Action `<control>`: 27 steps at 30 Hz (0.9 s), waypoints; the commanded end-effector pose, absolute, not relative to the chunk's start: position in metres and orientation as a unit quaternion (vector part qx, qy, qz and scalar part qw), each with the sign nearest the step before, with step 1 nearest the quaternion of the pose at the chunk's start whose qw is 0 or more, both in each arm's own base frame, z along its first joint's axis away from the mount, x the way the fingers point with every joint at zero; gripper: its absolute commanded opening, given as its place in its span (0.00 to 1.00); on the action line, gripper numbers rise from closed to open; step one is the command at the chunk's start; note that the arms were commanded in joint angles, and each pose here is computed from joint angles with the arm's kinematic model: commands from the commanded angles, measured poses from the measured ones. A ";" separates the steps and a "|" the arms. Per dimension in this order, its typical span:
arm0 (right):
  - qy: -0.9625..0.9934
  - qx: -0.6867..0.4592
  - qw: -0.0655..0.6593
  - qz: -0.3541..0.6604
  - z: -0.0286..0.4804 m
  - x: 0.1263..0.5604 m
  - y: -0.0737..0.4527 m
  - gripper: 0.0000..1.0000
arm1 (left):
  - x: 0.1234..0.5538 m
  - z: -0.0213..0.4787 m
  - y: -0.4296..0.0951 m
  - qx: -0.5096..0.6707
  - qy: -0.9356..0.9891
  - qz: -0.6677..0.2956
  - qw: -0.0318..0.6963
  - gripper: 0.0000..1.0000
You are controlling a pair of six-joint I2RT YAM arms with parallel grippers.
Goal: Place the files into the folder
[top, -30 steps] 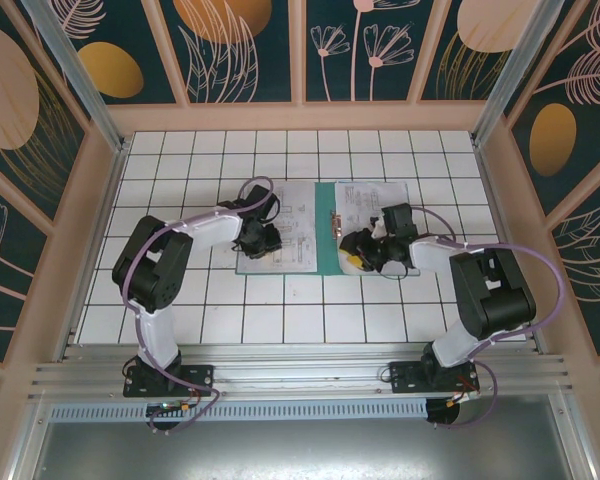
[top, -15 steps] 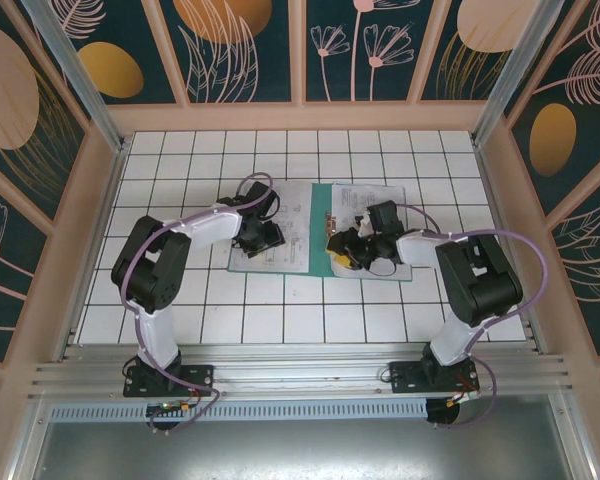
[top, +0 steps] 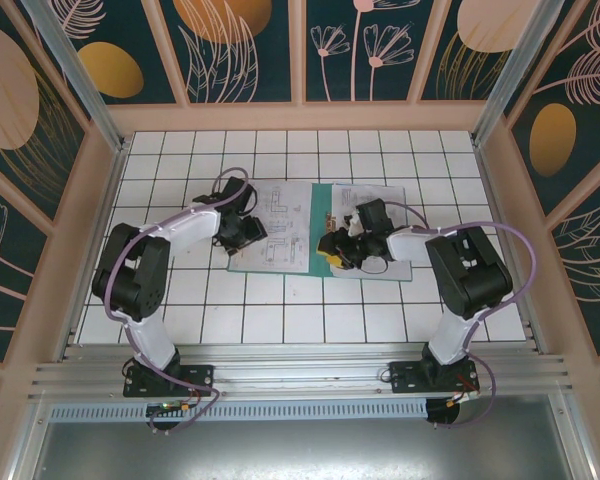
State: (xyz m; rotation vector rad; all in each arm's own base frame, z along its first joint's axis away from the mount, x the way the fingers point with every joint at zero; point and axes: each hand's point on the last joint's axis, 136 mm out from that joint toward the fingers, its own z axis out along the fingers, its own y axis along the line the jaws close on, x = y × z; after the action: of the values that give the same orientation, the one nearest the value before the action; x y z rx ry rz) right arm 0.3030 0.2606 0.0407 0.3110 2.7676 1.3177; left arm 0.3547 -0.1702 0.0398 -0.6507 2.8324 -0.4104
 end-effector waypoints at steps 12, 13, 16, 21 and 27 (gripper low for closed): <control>0.935 0.096 -0.028 0.340 -0.006 0.286 0.247 0.42 | 0.359 0.040 -0.119 -0.240 0.948 -0.176 0.115 0.70; 0.938 0.097 -0.031 0.332 -0.010 0.284 0.244 0.42 | 0.360 0.040 -0.119 -0.238 0.947 -0.182 0.115 0.71; 0.945 0.097 -0.037 0.311 -0.015 0.281 0.238 0.41 | 0.360 0.035 -0.119 -0.229 0.949 -0.188 0.108 0.70; 0.949 0.095 -0.040 0.299 -0.019 0.279 0.235 0.41 | 0.359 0.027 -0.122 -0.217 0.951 -0.194 0.102 0.70; 0.949 0.098 -0.042 0.297 -0.020 0.278 0.234 0.41 | 0.359 0.023 -0.138 -0.197 0.947 -0.237 0.086 0.68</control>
State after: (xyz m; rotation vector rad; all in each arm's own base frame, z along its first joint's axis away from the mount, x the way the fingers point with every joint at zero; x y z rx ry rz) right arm 0.3037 0.2620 0.0266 0.2062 2.8814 1.2020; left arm 0.3611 -0.1303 0.0281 -0.6421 2.8067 -0.6273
